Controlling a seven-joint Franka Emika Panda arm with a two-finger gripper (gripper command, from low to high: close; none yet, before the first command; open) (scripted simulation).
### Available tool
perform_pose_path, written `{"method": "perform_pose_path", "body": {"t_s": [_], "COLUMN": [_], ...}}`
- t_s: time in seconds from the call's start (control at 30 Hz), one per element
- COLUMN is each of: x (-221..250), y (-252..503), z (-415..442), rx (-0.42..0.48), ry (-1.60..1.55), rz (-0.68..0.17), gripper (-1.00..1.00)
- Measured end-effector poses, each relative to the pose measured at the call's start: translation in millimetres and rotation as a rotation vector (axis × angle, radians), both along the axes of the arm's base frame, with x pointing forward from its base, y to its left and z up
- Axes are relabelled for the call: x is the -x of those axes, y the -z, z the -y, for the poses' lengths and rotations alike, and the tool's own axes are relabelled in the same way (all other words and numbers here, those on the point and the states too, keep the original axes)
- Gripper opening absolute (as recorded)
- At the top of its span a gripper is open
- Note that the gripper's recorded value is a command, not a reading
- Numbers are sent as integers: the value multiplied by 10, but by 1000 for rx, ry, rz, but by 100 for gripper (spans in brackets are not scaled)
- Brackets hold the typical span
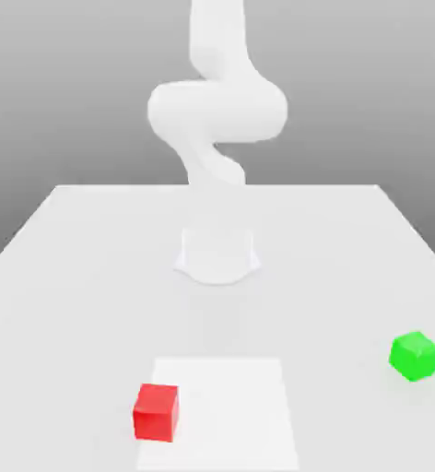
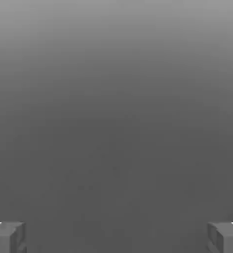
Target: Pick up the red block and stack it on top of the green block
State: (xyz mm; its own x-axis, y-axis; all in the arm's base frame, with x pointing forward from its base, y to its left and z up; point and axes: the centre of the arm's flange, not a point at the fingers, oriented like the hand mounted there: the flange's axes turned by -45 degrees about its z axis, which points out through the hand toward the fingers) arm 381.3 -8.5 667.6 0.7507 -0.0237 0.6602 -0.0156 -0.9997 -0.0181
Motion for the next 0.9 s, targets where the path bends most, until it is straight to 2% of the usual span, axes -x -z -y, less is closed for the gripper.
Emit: {"method": "perform_pose_path", "body": {"t_s": [0.2,0.4,0.57,0.73,0.9], "x": [-629,-898,-860,-595,-538], "y": [1172,2403,3427,4390,5037], "z": [204,396,553,706,719], "rx": [-18,-30,-34,-33,-30], "ry": [16,39,63,91,92], "rz": [-192,-379,-534,-689,-720], "gripper": [0,0,0,0,0]}}
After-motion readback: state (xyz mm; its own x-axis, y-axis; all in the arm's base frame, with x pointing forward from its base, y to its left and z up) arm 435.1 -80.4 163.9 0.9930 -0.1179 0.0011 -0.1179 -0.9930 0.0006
